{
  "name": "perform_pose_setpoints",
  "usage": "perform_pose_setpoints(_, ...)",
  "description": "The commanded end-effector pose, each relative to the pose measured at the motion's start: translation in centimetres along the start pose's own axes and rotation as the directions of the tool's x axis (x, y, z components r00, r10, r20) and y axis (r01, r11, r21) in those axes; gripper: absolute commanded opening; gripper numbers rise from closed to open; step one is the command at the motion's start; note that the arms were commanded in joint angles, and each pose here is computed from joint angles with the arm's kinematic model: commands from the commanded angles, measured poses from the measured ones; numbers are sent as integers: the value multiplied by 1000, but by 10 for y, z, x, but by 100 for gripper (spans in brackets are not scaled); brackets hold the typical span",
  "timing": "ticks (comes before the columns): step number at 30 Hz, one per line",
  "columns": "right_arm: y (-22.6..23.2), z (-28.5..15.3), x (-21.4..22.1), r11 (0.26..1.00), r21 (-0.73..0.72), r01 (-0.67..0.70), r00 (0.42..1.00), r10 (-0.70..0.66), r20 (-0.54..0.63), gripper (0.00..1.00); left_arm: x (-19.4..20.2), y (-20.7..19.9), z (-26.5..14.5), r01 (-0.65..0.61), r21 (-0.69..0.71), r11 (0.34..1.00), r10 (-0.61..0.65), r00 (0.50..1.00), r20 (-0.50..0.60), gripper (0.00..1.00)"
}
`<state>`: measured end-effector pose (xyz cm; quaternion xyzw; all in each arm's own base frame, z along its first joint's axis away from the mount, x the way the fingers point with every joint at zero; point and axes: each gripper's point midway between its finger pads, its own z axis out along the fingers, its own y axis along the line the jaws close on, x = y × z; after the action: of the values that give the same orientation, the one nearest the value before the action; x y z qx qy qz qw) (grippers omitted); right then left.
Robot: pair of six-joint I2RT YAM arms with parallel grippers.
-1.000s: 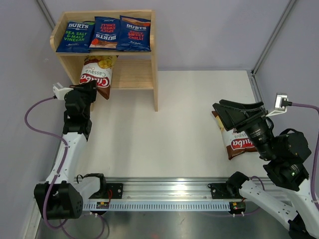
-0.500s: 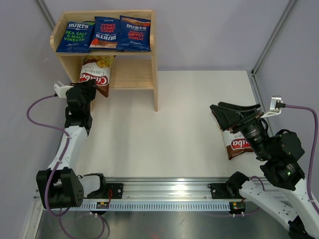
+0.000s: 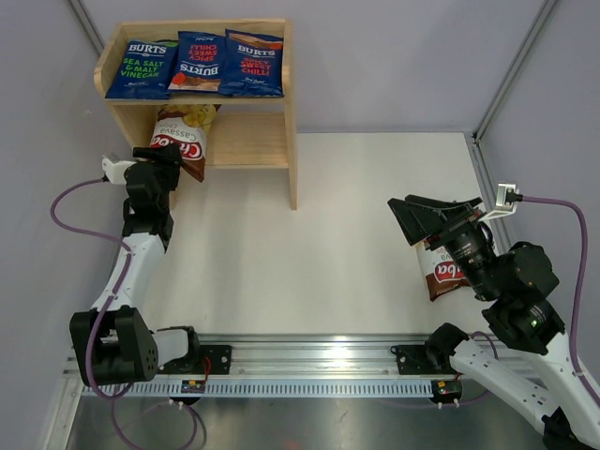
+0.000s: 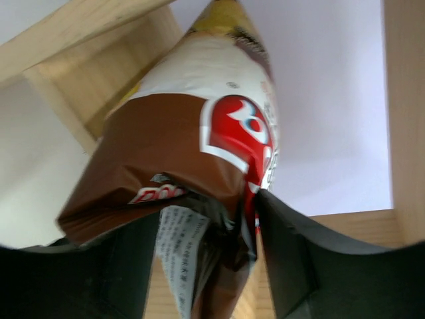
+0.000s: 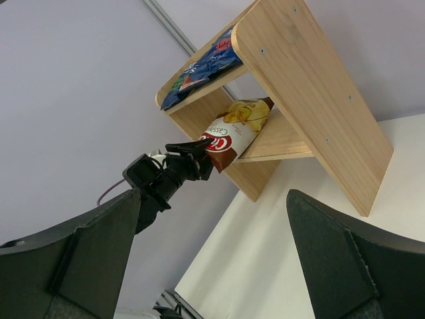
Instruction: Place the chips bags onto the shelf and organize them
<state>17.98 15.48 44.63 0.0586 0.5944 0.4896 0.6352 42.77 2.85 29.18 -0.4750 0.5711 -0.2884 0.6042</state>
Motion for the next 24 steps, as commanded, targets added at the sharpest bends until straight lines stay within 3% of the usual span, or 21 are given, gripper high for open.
perform_pose_setpoints(1,2,0,-11,1000,-1,9,999,-9,53,99,-17,-10,-10,-13,-11,1000,14,999,48,66)
perform_pose_setpoints(5,0,1,-7,1000,-4,-2,999,2,43,99,-20,8,-25,-16,-86,996,21,998,59,73)
perform_pose_setpoints(12,-1,4,1,1000,-14,-18,999,19,31,99,-11,12,-23,-28,-90,996,30,999,20,91)
perform_pose_setpoints(24,-9,3,3,1000,11,-2,1000,1,31,99,7,55,-10,-9,-240,971,3,1000,-23,97)
